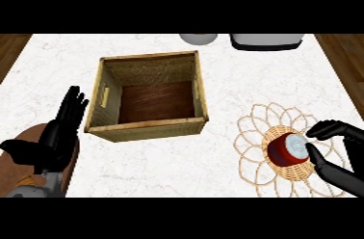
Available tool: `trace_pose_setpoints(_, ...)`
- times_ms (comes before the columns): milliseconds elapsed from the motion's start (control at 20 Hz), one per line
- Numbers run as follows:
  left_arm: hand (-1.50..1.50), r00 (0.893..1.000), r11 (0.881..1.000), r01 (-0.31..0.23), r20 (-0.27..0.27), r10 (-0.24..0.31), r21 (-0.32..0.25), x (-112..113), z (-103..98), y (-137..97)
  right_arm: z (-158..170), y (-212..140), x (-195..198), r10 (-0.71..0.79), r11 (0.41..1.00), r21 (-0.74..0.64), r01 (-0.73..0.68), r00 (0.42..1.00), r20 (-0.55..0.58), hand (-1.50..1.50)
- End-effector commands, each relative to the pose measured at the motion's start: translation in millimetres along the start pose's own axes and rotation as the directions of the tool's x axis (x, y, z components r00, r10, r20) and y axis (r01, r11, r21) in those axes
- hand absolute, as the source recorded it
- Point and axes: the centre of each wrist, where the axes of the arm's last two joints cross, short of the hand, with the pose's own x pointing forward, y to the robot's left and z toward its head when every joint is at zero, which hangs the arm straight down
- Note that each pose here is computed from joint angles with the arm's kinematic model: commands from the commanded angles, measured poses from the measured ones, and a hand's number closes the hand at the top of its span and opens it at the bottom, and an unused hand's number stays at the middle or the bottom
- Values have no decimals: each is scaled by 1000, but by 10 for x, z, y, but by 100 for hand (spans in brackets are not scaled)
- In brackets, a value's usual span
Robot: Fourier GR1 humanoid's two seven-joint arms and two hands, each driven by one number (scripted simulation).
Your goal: Pick the can from the placemat and place it in the basket
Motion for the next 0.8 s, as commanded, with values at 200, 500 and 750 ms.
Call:
trace_pose_setpoints(200, 0, 998, 999, -25, 64, 23, 21, 51, 98, -215, 350, 831, 267, 121, 935, -316, -163, 982, -147, -150)
trace_pose_setpoints(500, 0, 998, 999, -18, 62, 16, 38, 73, 96, -215, 552, 151, 538, 464, 715, -312, -626, 758, -458, -150)
trace_pose_setpoints(750, 0, 998, 999, -26, 64, 23, 38, 39, 158, -258, 600, -25, 964, 615, 615, -27, -788, 501, -609, -150)
